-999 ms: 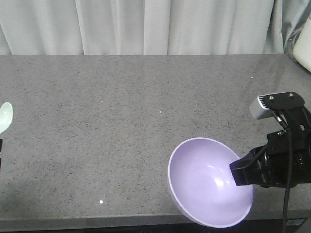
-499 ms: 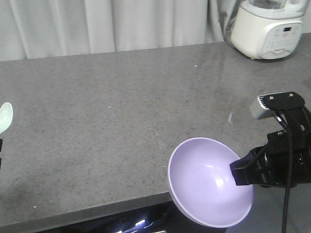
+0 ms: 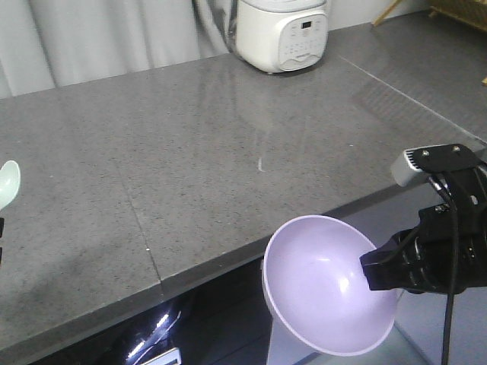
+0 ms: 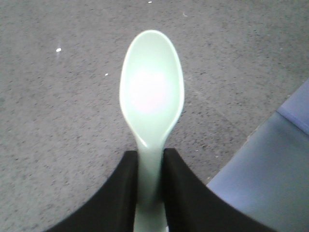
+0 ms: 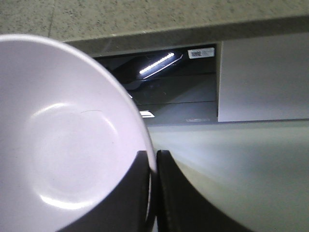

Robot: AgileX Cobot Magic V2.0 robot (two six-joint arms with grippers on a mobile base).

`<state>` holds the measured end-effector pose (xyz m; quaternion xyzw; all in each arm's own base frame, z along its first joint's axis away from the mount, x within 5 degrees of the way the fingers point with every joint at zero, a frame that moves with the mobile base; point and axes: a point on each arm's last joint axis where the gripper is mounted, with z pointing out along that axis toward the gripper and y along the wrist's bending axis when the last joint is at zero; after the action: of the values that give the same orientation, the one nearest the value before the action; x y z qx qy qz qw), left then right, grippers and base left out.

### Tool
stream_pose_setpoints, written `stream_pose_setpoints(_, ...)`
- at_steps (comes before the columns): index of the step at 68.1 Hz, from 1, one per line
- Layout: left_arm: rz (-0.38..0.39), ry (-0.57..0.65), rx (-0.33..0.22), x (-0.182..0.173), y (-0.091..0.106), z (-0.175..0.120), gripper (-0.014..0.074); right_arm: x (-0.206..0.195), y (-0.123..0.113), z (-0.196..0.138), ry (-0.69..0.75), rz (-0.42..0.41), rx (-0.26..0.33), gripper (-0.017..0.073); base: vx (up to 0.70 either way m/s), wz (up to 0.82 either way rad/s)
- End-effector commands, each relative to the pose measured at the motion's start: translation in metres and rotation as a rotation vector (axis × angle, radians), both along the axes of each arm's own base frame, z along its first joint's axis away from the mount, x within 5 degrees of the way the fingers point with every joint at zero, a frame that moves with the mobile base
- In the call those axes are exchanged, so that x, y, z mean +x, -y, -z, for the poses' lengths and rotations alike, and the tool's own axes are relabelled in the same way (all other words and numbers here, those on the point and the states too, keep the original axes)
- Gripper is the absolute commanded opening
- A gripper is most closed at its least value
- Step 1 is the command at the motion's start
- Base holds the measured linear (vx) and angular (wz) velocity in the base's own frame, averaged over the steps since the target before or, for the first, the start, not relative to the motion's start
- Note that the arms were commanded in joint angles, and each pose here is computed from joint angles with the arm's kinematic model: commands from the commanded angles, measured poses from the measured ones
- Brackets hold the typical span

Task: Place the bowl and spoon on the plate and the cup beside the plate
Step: 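Drive the base toward the counter with the light blue plate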

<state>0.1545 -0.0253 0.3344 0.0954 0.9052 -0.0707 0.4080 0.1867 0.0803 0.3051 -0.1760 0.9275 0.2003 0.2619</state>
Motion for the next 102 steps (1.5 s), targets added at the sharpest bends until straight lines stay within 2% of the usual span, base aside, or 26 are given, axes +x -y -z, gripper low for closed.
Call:
stream_pose_setpoints(1,-0.004,0.084,-0.027,0.0016,0.0016,-0.0129,0.0066,0.0024,-0.0017,-0.0124,0.059,0.019,0.042,-0.0001,-0.07,-0.53)
stream_pose_setpoints(61,-0.004,0.084,-0.027,0.0016,0.0016,-0.0129,0.0066,0.0023,-0.0017,-0.0123,0.059,0.018,0.042,-0.0001,-0.04,-0.50)
stream_pose_setpoints(102,-0.004,0.084,-0.027,0.0016,0.0016,-0.0129,0.0066,0.0023,-0.0017,-0.0123,0.059,0.018,0.042,-0.0001,0.06,-0.36)
